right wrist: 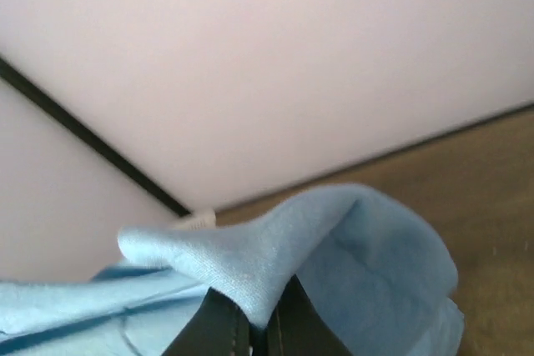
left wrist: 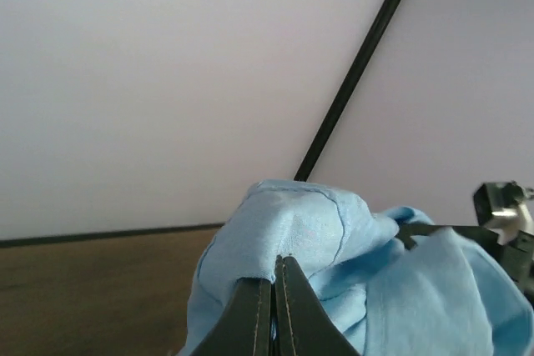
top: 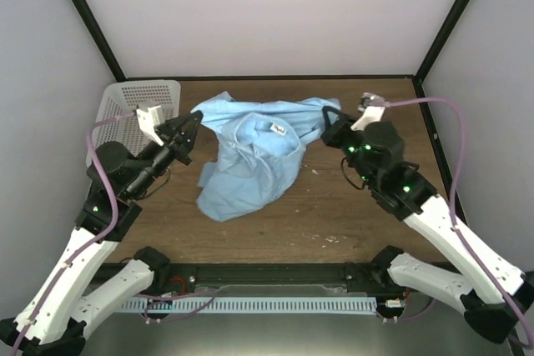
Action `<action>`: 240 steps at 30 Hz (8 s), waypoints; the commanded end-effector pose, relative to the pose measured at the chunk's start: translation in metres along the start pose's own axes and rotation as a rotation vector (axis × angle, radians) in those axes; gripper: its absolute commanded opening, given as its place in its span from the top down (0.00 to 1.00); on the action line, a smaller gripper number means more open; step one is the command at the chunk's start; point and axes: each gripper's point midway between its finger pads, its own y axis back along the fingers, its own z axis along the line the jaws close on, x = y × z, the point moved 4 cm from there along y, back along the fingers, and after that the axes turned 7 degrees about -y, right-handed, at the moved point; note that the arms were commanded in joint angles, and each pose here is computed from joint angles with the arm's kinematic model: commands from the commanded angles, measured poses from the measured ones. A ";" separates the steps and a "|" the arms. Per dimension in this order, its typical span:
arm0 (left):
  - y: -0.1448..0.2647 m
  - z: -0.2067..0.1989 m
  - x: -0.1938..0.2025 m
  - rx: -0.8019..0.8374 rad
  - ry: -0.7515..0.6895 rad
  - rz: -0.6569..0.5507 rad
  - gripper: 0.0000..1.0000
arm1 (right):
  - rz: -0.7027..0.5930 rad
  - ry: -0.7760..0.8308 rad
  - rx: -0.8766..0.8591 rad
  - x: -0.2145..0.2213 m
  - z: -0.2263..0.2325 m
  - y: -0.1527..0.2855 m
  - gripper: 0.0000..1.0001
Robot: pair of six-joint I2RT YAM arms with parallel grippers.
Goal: Pin the brooch onto the clothing
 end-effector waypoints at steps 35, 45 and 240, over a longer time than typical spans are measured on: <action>-0.173 0.196 0.030 -0.766 0.017 0.253 0.36 | -0.404 0.327 0.355 -0.120 -0.068 -0.130 0.44; -0.161 0.191 0.110 -0.487 0.145 0.624 0.00 | 0.158 0.276 0.382 -0.038 -0.122 -0.166 0.00; -0.072 -0.002 0.266 -0.001 0.116 0.775 0.00 | 0.746 -0.122 0.744 0.131 -0.234 -0.010 0.00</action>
